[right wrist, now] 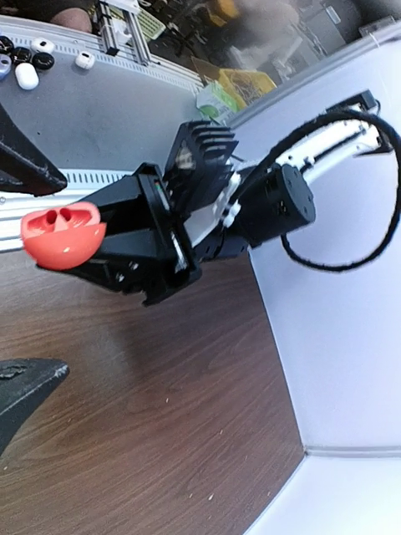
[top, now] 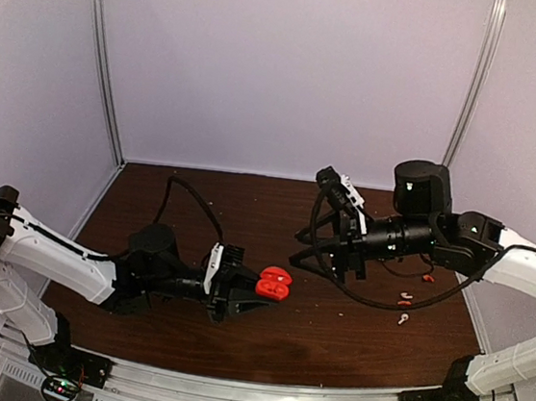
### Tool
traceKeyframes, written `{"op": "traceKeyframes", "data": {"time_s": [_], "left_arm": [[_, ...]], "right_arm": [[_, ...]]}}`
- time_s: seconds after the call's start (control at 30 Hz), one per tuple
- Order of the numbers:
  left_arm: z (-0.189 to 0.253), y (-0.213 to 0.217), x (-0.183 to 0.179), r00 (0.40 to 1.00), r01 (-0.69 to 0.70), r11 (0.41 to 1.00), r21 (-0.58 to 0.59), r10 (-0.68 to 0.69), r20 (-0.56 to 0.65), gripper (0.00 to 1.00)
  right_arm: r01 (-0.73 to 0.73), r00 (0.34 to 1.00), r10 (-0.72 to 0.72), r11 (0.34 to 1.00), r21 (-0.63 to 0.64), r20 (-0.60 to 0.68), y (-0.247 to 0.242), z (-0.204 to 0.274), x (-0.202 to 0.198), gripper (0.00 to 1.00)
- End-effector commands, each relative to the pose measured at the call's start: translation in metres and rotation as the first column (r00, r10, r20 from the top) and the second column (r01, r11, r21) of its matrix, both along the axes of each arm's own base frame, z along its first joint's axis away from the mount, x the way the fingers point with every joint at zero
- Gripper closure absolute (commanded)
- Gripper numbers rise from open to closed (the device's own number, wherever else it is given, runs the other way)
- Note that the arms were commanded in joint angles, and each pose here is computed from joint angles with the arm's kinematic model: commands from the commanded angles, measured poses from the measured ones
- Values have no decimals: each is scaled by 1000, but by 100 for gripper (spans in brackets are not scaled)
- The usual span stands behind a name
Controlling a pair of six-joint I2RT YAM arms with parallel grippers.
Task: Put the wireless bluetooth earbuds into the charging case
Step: Open the charging case, then pick up the left earbud from the corner of the board.
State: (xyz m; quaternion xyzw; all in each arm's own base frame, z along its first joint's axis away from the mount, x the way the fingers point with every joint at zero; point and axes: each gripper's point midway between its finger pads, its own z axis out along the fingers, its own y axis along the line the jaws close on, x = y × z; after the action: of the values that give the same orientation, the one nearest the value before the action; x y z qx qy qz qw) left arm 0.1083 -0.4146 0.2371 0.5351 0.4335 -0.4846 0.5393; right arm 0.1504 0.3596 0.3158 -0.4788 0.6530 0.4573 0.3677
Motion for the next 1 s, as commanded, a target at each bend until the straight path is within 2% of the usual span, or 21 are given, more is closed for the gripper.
{"op": "traceKeyframes", "data": {"time_s": [0.0,0.1,0.17,0.23,0.33,0.47,0.53,0.57,0.6,0.63,0.67,0.73,0.77,0.83,0.97], "left_arm": [[14,11,2,999,8,998,-70,-5,52,100],[11,13,3,999,7,998,-66,-4,54,100],[9,13,5,999,-2,998,-60,5,49,100],[8,13,8,999,-12,998,-56,14,45,100],[4,12,11,999,-20,999,-51,22,36,100],[1,14,11,1000,-9,997,-73,10,7,100],[-1,14,13,1000,-4,997,-76,4,1,100],[-2,14,13,1000,-2,997,-75,2,-1,100],[-3,15,14,1000,1,997,-75,-1,-2,100],[-3,15,15,1000,2,997,-78,-2,-2,100],[-3,16,15,1000,6,997,-78,-6,-5,100],[-6,15,16,1000,9,997,-76,-10,-11,100],[-7,15,17,1000,13,997,-75,-14,-12,100],[-7,17,17,1000,18,997,-79,-20,-14,100],[-7,21,20,999,26,995,-92,-28,-16,100]], "right_arm": [[244,968,-246,969,-30,-56,-39,-11,40,34],[379,914,-387,922,-83,-124,-69,-39,63,35],[482,852,-501,864,-146,-152,-94,-58,79,35],[602,733,-657,747,-282,-175,-132,-90,99,36],[668,586,-788,601,-438,-188,-181,-130,105,36],[754,395,-914,381,-535,-93,-242,-149,119,29],[774,344,-935,336,-537,-89,-258,-151,131,30],[788,309,-949,293,-541,-62,-269,-151,140,30],[787,287,-955,277,-552,-71,-277,-154,146,30],[779,300,-947,312,-544,-115,-281,-156,153,31],[783,286,-949,311,-539,-132,-291,-155,163,31],[793,207,-978,171,-584,-5,-326,-155,181,32],[787,196,-980,138,-602,33,-332,-154,188,32],[760,253,-967,185,-623,21,-323,-155,199,33],[711,241,-955,51,-702,175,-343,-171,206,33]]}}
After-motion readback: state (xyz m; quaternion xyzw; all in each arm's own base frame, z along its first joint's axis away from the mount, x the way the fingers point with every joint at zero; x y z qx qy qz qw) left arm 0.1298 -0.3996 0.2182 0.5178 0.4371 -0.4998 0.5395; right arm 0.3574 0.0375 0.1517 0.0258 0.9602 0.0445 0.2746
